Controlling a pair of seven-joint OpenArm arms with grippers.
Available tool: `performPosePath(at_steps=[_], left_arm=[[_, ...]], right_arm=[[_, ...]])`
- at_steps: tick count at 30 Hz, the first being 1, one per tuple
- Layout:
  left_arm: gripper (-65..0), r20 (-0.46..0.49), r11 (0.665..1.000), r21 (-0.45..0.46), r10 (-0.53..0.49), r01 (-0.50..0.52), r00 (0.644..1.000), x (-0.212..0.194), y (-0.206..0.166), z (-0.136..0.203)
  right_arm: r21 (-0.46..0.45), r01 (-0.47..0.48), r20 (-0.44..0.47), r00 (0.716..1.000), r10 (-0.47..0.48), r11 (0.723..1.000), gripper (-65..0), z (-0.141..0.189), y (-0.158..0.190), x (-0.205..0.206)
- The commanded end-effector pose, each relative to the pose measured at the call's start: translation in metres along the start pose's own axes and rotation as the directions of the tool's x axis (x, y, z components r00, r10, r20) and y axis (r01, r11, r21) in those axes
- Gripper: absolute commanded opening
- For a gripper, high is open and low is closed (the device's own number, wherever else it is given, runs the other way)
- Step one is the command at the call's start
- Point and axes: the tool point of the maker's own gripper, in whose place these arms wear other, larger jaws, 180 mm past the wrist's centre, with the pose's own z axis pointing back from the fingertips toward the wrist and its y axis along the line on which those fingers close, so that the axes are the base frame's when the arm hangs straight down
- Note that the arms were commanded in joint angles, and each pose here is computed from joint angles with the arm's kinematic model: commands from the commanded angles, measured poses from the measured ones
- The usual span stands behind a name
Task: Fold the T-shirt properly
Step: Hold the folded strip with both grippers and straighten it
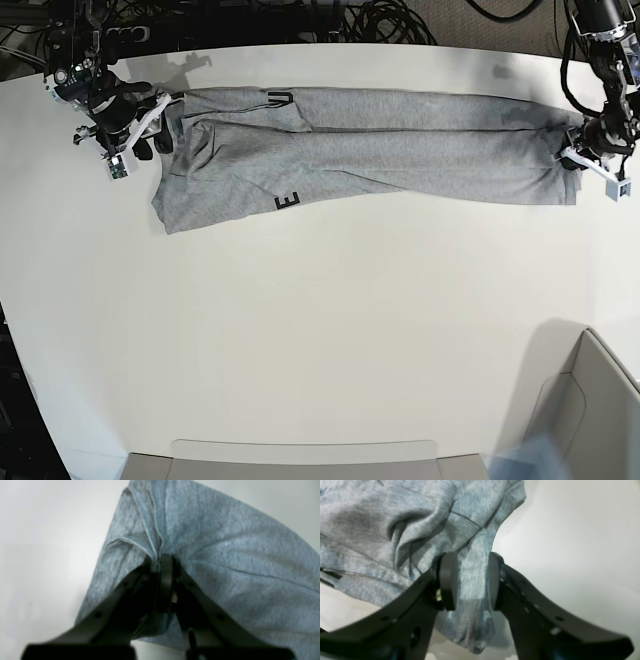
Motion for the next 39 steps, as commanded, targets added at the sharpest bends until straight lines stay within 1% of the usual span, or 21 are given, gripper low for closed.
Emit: performPosePath(at_steps=[1,4,6,8,14,15,19,21,25,27,29,33,39], left_arm=[[-61.8,0.043,1.0,0.007,-0.018,0.018,0.999,0.017,0.004,0.006],[-55.5,0.032,1.0,0.022,-0.008,0.008,0.999,0.013,0.01,0.003],[-50.0,0.036,0.997,0.067,-0.039,0.036,0.999,0.015,0.018,0.003],[-46.8,0.03,0.993,0.104,-0.065,0.061,0.997,0.014,0.024,0.003],[-46.3,0.06,0.979,0.139,-0.156,0.147,0.986,0.029,0.014,0.014],[-46.2,0.053,0.976,0.148,-0.167,0.157,0.985,0.029,0.015,0.014],[-44.2,-0.012,0.96,0.14,-0.245,0.244,0.969,0.017,0.001,0.001],[-43.6,-0.023,0.956,0.135,-0.259,0.26,0.966,0.014,-0.002,-0.002],[-42.9,-0.026,0.956,0.135,-0.259,0.261,0.965,0.013,-0.003,-0.002],[-42.4,-0.019,0.959,0.158,-0.233,0.233,0.972,0.016,0.002,0.0],[-42.4,-0.009,0.956,0.184,-0.23,0.227,0.973,0.023,0.009,0.004],[-42.4,-0.005,0.954,0.192,-0.232,0.229,0.973,0.025,0.012,0.005],[-42.4,-0.049,0.96,0.206,-0.184,0.19,0.982,0.006,0.03,-0.005]], right_arm=[[-0.004,-0.018,0.039,0.999,0.018,1.0,-44.3,0.004,-0.002,0.012],[-0.005,-0.02,0.04,0.999,0.02,1.0,-44.3,0.004,-0.003,0.012],[-0.006,-0.022,0.041,0.999,0.022,1.0,-44.3,0.004,-0.003,0.013],[-0.006,-0.022,0.041,0.999,0.022,1.0,-44.3,0.004,-0.003,0.013],[-0.006,-0.023,0.039,0.999,0.023,1.0,-44.3,0.004,-0.004,0.012],[-0.004,-0.022,0.039,0.999,0.022,1.0,-44.3,0.004,-0.003,0.012],[-0.004,-0.02,0.04,0.999,0.02,1.0,-44.3,0.003,-0.002,0.012],[-0.004,-0.022,0.039,0.999,0.022,1.0,-44.3,0.004,-0.003,0.012],[-0.006,-0.024,0.043,0.999,0.025,1.0,-44.3,0.003,-0.004,0.015],[-0.006,-0.024,0.043,0.999,0.025,1.0,-44.3,0.003,-0.004,0.015],[-0.006,-0.024,0.043,0.999,0.025,1.0,-44.3,0.003,-0.004,0.015],[-0.006,-0.023,0.043,0.999,0.023,1.0,-44.3,0.003,-0.003,0.015],[0.033,-0.05,0.026,0.998,0.049,0.998,-44.3,-0.001,0.01,0.011]])
